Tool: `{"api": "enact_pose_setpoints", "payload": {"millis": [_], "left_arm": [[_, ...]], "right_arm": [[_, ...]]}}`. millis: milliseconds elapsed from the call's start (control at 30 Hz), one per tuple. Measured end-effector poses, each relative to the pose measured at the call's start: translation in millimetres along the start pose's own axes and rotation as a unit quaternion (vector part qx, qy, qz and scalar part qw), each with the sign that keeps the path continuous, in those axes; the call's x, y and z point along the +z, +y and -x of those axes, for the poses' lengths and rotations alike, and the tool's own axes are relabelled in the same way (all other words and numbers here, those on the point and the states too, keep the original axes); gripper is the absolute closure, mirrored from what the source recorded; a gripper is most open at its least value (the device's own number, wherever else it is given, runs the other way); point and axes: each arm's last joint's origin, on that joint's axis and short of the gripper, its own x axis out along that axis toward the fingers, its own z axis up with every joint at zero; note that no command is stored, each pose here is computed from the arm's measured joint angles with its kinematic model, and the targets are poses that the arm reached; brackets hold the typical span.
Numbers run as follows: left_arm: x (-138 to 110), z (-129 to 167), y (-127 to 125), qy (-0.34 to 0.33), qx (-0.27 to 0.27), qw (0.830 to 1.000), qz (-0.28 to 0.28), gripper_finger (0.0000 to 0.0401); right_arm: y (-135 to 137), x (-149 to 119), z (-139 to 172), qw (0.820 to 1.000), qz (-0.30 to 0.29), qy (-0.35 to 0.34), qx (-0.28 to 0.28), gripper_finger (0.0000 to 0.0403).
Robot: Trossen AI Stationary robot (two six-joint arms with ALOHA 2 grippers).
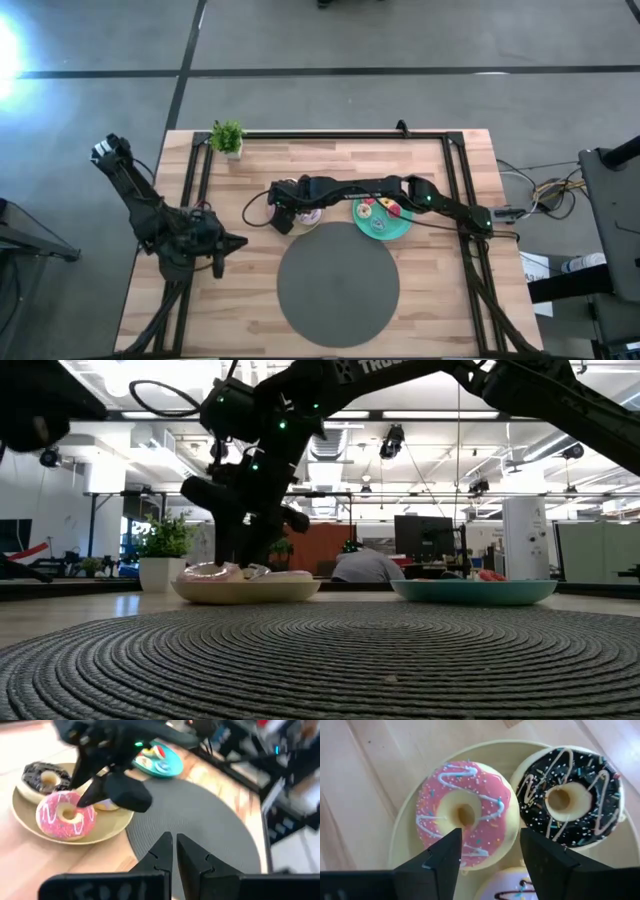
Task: Pick & Place donuts
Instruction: Put the big pink donut on the gray plate, then return to Home Position
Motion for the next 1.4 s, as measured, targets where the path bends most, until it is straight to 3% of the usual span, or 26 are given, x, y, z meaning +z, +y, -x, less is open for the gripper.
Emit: {"api": "enact_pose_setpoints", "payload": {"millis": [300,567,767,867,1000,1067,1167,1400], "left_arm": [[-19.0,-9.2,25.2,-0.037,0.029,0.996,0.079,0.0401],[-17.0,-9.6,16.8,-0.034,-0.009,0.996,0.085,0.0401],[-10.4,-19.0,15.4,-0.030,-0.020,0.996,0.079,0.0401],[-6.5,-31.8,18.3,-0.014,-0.048,0.996,0.080,0.0401],[9.2,-46.4,13.5,-0.042,-0.212,0.973,0.085,0.0401],[19.2,-49.3,15.6,-0.078,-0.260,0.959,0.085,0.0401],[25.6,-53.0,25.6,-0.099,-0.238,0.962,0.092,0.0401],[39.7,-37.2,30.2,-0.075,-0.210,0.973,0.064,0.0401]], "right_arm": [[1.8,6.2,23.3,0.999,0.031,0.016,-0.010,0.0207],[30.1,13.6,99.4,0.995,0.089,-0.047,0.020,0.0208],[43.2,-11.6,136.6,0.991,0.128,-0.020,-0.012,0.0209],[50.9,-31.4,147.0,0.994,0.110,-0.005,-0.009,0.0209],[61.5,-61.6,170.6,0.997,0.072,-0.020,-0.002,0.0211],[63.0,-78.3,183.0,0.998,0.046,-0.037,-0.011,0.0213],[57.1,-100.0,208.6,0.997,-0.001,-0.072,-0.017,0.0219],[19.4,-122.9,251.7,0.986,-0.091,-0.131,0.054,0.0232]]}}
